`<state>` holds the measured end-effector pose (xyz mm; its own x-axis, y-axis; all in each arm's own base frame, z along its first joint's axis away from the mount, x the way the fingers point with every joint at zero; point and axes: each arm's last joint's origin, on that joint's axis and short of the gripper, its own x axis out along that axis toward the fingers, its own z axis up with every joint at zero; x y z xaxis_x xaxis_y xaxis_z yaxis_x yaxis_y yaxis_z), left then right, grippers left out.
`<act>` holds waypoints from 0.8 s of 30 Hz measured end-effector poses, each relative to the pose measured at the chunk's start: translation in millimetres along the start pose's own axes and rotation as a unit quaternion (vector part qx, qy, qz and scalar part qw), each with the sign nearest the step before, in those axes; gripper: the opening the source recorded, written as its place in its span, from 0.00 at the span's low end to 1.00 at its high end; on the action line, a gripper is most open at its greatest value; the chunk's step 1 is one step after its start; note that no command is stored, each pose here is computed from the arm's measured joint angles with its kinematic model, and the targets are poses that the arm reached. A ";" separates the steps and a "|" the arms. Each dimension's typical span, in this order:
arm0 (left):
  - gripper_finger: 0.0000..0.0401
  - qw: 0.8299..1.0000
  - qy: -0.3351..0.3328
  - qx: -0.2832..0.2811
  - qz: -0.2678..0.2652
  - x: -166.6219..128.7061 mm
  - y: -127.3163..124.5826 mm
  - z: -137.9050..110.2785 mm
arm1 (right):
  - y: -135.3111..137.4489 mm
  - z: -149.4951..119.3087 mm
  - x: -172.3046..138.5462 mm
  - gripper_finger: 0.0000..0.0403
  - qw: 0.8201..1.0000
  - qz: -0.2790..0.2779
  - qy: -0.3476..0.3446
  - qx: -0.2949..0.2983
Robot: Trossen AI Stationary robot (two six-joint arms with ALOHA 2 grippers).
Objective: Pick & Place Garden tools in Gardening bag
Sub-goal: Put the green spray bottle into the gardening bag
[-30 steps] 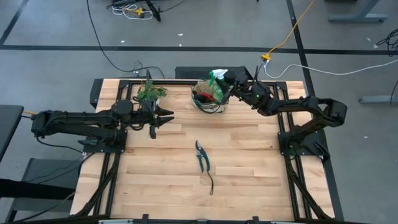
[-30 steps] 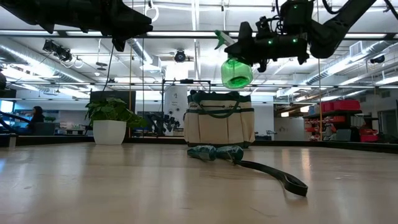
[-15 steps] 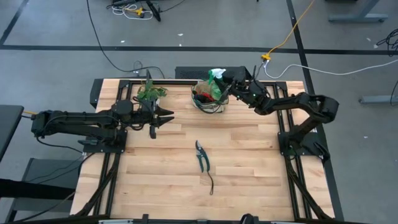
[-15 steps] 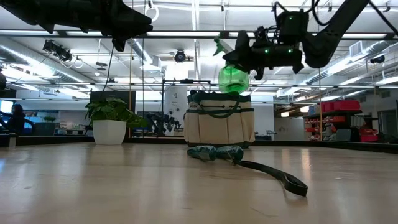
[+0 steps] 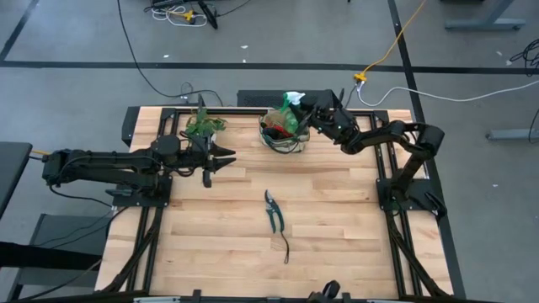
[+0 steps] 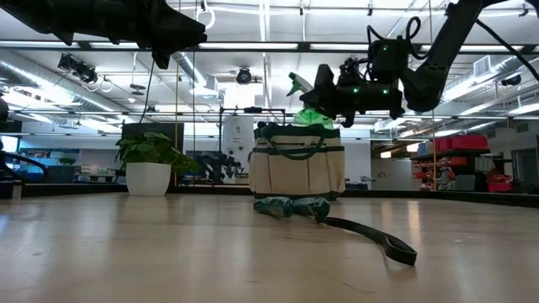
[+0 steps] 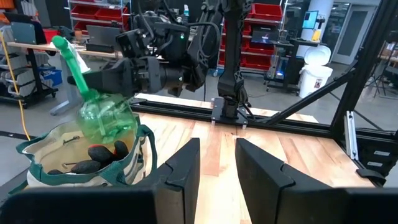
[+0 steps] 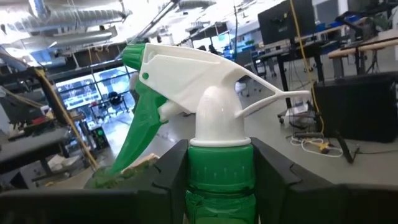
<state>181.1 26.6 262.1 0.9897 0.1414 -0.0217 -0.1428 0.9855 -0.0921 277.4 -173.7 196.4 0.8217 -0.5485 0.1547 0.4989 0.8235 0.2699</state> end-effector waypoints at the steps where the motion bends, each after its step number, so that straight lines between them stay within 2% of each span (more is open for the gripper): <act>1: 0.27 1.000 0.000 0.000 0.000 0.0 0.0 0.0 | -0.9 0.8 0.0 0.33 1.000 -0.001 -0.003 0.000; 24: 0.27 1.000 0.000 0.001 0.000 0.0 0.0 0.0 | -6.2 -1.2 0.1 0.33 0.999 -0.022 0.009 -0.028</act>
<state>181.1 26.6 262.0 0.9897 0.1414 -0.0221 -0.1428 0.9857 -0.0895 274.7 -178.7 193.6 0.8036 -0.5816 0.1264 0.5483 0.8061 0.2227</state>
